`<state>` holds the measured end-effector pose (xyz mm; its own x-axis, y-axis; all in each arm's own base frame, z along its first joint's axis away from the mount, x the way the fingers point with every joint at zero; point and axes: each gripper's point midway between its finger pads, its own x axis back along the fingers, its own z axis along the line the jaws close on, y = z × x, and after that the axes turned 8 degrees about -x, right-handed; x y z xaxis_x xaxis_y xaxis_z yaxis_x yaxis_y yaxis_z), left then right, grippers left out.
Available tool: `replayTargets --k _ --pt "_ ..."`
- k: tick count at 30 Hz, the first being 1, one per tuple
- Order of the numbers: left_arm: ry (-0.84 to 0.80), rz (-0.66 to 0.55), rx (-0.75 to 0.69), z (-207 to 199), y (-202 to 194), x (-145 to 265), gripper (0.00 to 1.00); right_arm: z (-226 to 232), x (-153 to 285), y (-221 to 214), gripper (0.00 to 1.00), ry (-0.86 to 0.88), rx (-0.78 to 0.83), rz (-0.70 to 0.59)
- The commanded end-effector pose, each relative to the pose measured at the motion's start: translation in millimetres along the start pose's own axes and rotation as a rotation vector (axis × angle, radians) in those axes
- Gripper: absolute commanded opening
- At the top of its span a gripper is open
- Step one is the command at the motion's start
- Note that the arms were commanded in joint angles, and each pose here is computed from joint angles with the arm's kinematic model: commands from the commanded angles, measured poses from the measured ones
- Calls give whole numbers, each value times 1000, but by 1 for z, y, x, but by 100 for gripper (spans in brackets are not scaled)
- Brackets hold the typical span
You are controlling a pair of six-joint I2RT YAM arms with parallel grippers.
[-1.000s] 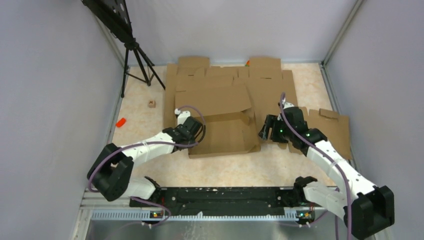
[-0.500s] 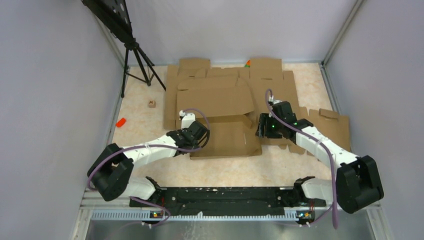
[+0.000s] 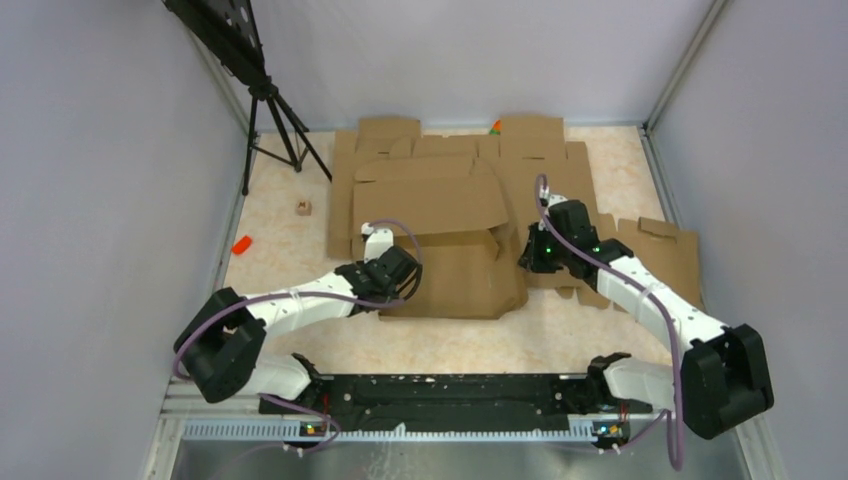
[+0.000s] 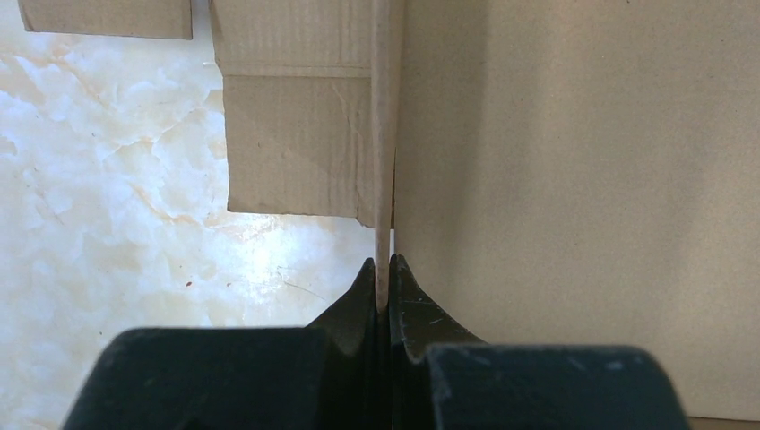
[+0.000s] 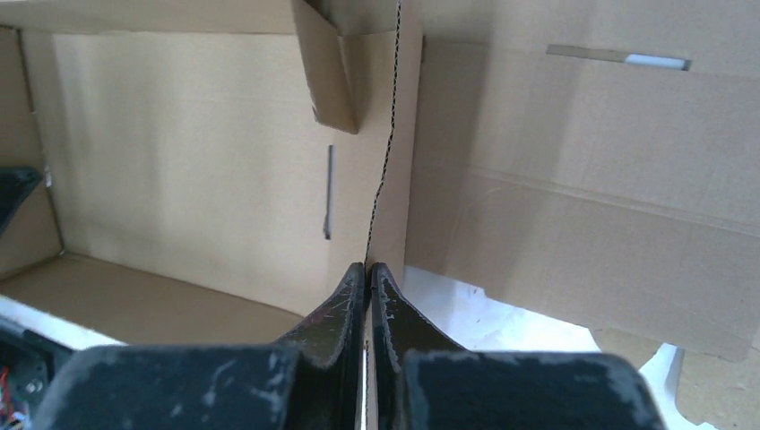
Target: Fold the paper box
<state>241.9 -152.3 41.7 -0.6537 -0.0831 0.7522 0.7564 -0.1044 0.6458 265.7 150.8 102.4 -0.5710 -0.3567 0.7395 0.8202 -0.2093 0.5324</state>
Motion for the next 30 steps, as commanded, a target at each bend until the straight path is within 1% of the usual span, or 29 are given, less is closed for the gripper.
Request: replayTargets --k 1,6,12,17,18,19,21,24,25,28,30 --pt "6 -30 -31 -1 5 6 0 48 25 24 0 191 9 -47" --pt "8 -33 -46 -12 7 9 0 68 33 27 0 280 -6 -45" --pt "2 -15 -49 -23 5 7 0 76 26 24 0 314 -9 -26" --pt "-16 -12 -20 -27 2 6 0 84 16 14 7 377 -26 5" --pt "-24 -12 -16 -29 1 6 0 83 14 12 10 378 -29 14" --pt "-30 -10 -15 -30 1 6 0 83 13 11 15 381 -30 13" --pt "-35 -9 -6 -30 0 6 0 81 10 10 28 375 -34 9" --pt "-38 -10 0 -31 0 6 0 76 6 7 44 359 -31 11" --pt "-40 -9 0 -31 0 6 0 76 6 5 46 363 -22 17" --pt "-41 -10 1 -30 -1 7 0 81 8 -3 47 428 14 48" --pt "-42 -7 0 -29 -3 7 0 84 14 0 47 446 16 28"
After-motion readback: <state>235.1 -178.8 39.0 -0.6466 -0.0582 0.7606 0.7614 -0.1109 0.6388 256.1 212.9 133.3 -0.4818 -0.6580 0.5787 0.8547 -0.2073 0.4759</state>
